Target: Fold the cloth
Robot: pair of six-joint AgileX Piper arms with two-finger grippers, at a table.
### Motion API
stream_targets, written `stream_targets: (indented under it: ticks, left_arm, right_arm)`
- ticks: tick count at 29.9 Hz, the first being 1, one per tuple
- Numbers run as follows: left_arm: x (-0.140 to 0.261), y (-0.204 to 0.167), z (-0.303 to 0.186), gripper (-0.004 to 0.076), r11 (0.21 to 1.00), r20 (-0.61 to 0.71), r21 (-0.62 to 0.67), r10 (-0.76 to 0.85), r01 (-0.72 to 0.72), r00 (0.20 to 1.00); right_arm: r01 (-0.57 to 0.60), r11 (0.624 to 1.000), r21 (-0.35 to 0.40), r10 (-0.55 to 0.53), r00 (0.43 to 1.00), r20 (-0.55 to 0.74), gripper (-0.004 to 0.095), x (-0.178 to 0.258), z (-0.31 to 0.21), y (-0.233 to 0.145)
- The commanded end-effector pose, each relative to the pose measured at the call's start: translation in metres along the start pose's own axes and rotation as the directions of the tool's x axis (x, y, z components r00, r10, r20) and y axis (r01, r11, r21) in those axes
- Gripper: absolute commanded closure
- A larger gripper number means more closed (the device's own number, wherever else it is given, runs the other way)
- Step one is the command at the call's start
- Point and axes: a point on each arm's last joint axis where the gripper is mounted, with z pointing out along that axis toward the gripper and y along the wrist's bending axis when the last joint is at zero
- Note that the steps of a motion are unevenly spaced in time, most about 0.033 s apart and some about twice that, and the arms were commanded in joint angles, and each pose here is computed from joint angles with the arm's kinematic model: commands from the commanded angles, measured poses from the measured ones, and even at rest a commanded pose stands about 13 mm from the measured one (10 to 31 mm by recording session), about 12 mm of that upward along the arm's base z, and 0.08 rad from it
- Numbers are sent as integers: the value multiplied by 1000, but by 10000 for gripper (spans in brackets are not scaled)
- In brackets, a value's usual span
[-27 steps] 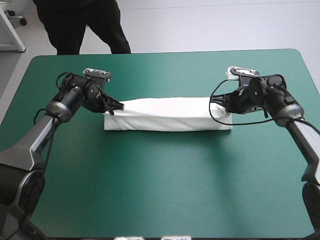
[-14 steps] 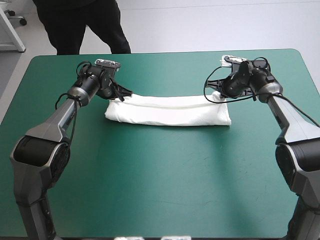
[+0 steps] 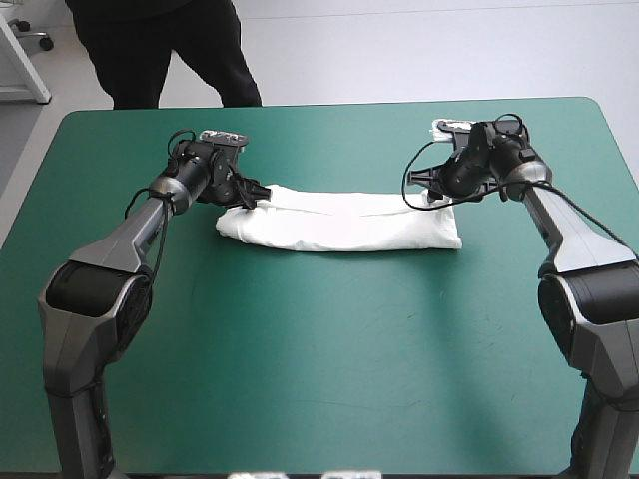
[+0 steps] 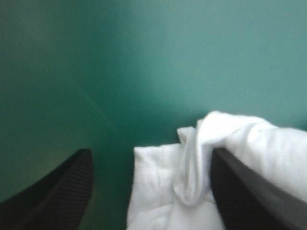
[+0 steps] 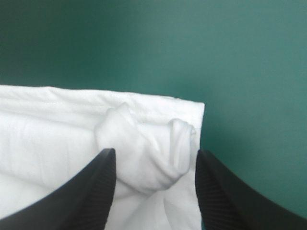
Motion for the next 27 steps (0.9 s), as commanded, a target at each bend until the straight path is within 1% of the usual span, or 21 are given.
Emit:
stream_targets:
  ticks: [1,4,5,7,8,10,11,14,16,22,27]
  left_arm:
    - [-19,3,-58,132,1000,130,0,-1,1,992]
    - [-22,4,-81,183,1000,172,5,-7,7,985]
    - [-23,4,-90,219,1000,192,12,-13,11,981]
    - [-24,4,-106,332,1000,224,22,-12,7,974]
    - [-24,4,-114,426,999,238,34,-10,2,971]
    - [-24,-1,-128,652,995,259,104,-28,1,965]
    - [-24,-5,-133,730,989,266,149,-39,-1,963]
    - [-24,-20,-138,733,961,279,273,-50,-30,959]
    - [-23,-33,-137,733,945,272,321,-28,-63,962]
    - [-16,-87,-122,733,912,262,373,72,-170,962]
    - [-8,-125,-103,733,889,254,401,124,-221,959]
  right_arm:
    - [27,1000,-8,-26,992,122,372,-11,-51,2]
    - [48,999,-6,-47,987,155,393,-10,-72,4]
    - [57,998,-7,-55,985,165,405,-9,-79,4]
    - [69,998,-4,-67,982,175,431,-7,-92,5]
    - [72,997,0,-71,981,182,447,-6,-98,5]
    - [76,997,1,-74,977,202,485,-5,-110,5]
    - [77,997,0,-75,974,214,507,-4,-115,6]
    - [78,997,-2,-76,971,226,549,-3,-124,6]
    - [80,997,2,-78,973,217,557,-1,-127,6]
    - [83,996,15,-84,976,200,557,1,-128,5]
    - [74,997,13,-75,978,196,557,1,-127,5]
